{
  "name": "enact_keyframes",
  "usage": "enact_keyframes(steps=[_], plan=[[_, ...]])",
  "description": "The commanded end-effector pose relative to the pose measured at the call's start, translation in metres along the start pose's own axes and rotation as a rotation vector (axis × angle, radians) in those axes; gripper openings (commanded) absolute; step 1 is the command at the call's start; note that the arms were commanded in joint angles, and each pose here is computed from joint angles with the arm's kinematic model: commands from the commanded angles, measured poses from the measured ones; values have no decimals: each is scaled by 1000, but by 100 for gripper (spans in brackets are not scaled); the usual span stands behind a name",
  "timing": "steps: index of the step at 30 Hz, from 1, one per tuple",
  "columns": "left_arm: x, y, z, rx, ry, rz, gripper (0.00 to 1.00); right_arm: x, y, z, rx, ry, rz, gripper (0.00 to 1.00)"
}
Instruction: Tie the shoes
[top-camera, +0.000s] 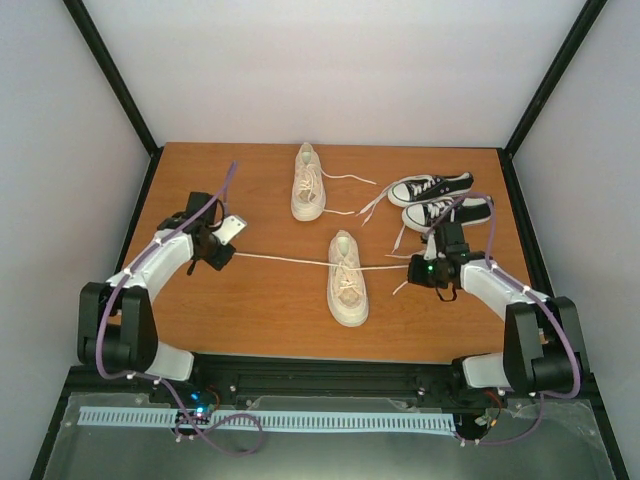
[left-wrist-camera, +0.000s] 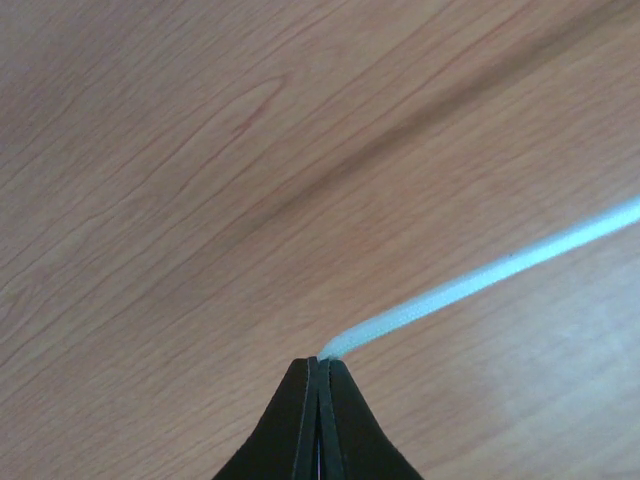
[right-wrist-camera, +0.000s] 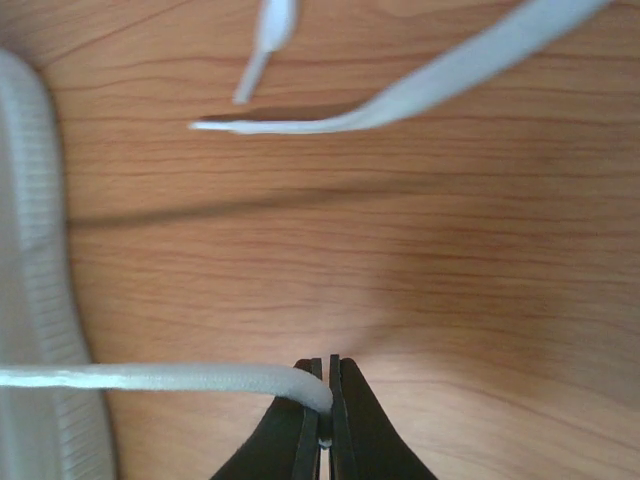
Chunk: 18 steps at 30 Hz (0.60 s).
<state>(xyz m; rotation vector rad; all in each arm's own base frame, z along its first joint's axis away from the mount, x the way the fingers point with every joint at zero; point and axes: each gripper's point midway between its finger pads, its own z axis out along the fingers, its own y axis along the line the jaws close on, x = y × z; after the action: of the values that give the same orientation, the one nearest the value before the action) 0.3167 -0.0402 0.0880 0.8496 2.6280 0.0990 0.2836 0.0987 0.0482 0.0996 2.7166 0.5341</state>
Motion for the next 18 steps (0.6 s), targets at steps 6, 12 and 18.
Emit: enact_keyframes(steps=[6,12,18], plan=[[11,61,18,-125,13,-47,1,-7,-53,-6,48,-121,237,3],[9,82,24,-208,36,-28,1,-7,-77,-16,52,-174,340,3],[1,91,29,-221,29,-23,1,-3,-82,-12,24,-162,363,3]])
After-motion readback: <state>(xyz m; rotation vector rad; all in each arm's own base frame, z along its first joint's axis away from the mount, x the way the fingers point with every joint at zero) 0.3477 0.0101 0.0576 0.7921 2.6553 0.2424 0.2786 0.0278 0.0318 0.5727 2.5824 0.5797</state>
